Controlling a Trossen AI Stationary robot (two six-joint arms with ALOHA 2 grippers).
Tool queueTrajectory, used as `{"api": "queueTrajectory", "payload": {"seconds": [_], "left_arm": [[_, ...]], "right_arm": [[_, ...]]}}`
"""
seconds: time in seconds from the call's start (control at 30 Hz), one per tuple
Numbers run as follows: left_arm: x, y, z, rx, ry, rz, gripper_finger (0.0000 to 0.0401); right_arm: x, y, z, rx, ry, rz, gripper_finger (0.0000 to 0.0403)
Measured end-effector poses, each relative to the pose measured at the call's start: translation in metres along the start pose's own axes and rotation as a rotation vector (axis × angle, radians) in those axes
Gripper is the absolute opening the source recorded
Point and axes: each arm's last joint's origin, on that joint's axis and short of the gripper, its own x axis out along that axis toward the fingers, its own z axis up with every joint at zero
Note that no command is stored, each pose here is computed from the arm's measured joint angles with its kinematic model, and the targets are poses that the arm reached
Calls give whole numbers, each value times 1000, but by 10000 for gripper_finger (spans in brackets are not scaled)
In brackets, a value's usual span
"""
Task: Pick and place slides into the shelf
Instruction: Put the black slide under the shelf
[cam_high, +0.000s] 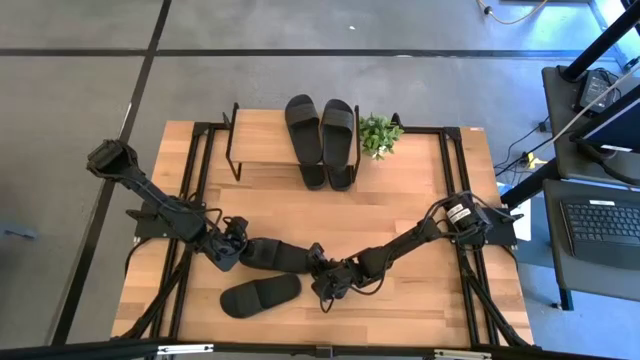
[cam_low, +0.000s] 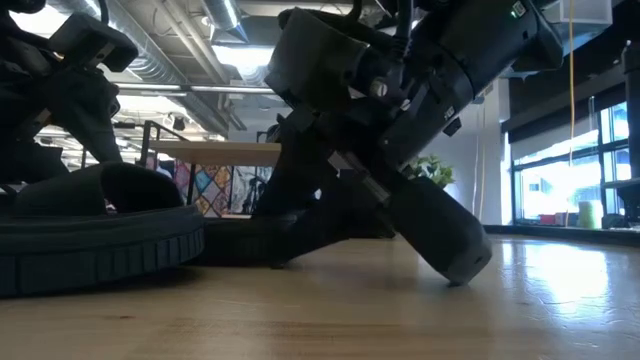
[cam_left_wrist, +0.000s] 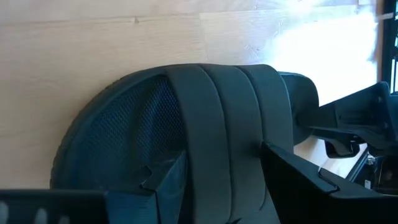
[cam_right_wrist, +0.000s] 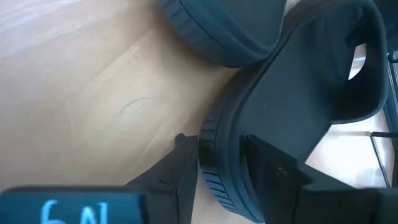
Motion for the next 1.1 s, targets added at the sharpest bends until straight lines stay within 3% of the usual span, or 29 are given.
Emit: {"api": "queueTrajectory", "payload": {"seconds": [0.13, 0.33, 0.73, 1.1], "left_arm": [[0, 0, 0, 6, 0, 2, 193], [0, 0, 0, 20, 0, 1, 193], [-1, 0, -3, 88, 124, 30, 193], [-1, 0, -3, 94, 111, 28, 193]], "right_arm": [[0, 0, 0, -24, -3, -7, 117], [1, -1, 2, -42, -11, 10, 36], [1, -5, 6, -7, 4, 25, 35], [1, -5, 6, 0, 4, 26, 35]]}}
